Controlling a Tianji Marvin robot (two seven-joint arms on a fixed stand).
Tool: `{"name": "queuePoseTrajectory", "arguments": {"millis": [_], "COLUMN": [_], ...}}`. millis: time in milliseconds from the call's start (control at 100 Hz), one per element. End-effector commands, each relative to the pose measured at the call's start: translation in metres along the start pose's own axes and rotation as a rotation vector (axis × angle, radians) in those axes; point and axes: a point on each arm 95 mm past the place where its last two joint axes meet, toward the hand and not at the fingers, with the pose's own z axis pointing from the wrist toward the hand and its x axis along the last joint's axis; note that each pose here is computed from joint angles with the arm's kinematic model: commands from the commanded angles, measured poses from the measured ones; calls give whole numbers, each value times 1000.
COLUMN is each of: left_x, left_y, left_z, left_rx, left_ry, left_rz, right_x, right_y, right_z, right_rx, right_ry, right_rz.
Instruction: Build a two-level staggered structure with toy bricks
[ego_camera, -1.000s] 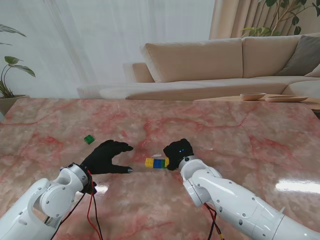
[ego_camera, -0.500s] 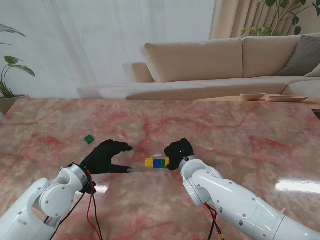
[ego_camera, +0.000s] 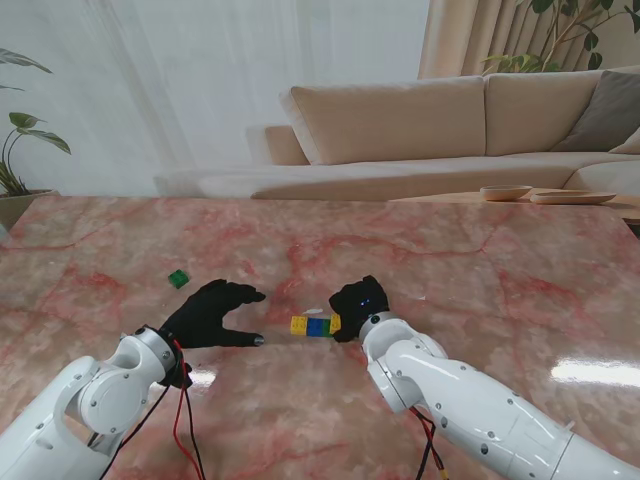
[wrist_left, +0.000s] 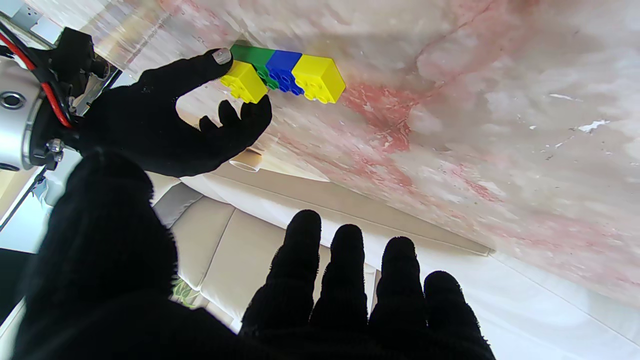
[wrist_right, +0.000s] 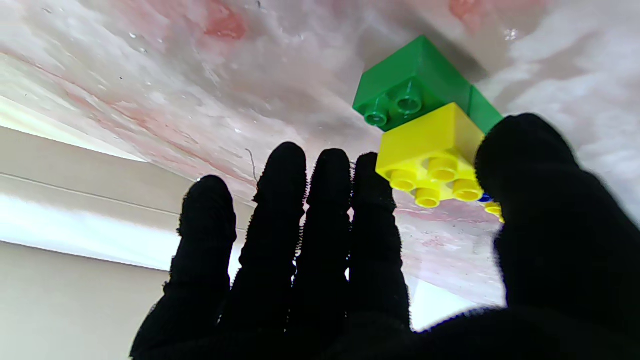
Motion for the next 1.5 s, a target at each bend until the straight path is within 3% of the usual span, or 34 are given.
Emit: {"name": "queuePoseTrajectory", "arguments": {"millis": [0, 350, 640, 780, 1490], "left_x": [0, 1, 0, 1, 1], "left_y": [2, 1, 1, 1, 1], "left_z": [-1, -2, -2, -1, -2], "left_rx": [-6, -3, 6, 11, 2], "left_ry": [2, 3, 8, 13, 10], "left_rz": [-2, 0, 2, 1, 1], "right_x": [0, -4, 0, 4, 4], "right_y": [-5, 10, 31, 35, 8], "right_z": [-2, -17, -38, -40, -12], "right_rx": [20, -33, -179, -210, -108], "right_ry": [-3, -17, -16, -15, -39], "right_rz": [5, 27, 123, 154, 162]}}
